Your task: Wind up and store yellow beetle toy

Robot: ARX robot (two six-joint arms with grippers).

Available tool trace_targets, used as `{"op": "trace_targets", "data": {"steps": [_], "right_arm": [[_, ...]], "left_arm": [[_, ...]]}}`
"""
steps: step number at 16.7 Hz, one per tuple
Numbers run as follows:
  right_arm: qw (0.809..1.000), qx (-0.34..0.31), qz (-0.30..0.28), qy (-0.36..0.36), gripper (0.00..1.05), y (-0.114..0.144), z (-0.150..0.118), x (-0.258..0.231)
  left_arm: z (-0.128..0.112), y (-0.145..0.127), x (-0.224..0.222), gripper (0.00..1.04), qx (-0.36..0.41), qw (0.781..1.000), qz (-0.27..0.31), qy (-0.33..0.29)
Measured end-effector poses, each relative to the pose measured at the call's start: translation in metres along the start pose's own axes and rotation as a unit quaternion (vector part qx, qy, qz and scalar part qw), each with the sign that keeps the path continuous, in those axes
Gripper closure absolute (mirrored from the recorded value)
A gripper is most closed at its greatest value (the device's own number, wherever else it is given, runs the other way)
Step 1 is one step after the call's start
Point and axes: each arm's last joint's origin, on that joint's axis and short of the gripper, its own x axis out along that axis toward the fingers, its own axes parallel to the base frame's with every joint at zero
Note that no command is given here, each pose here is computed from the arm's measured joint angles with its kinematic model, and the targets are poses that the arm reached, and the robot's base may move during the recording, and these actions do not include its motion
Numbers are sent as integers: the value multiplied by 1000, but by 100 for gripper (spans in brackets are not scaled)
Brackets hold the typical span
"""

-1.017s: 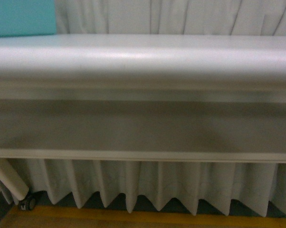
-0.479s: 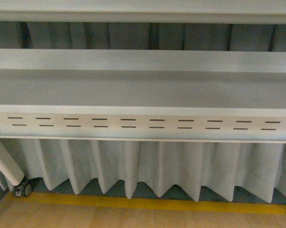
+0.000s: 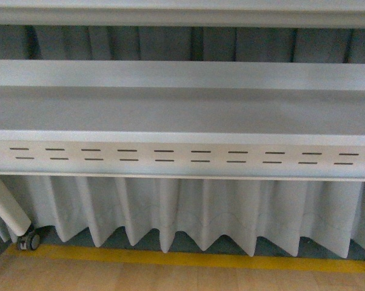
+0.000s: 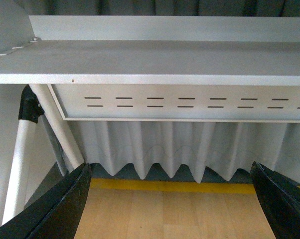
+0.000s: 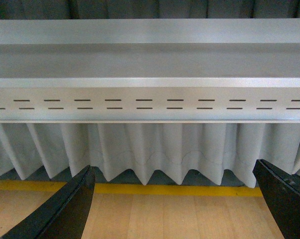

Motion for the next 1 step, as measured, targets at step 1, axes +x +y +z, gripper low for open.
{"op": "trace_targets", "data": {"steps": [1], "right_arm": [[1000,0,0,0,7,0,0,0]], "left_arm": [[0,0,0,7,0,1000,0,0]]}}
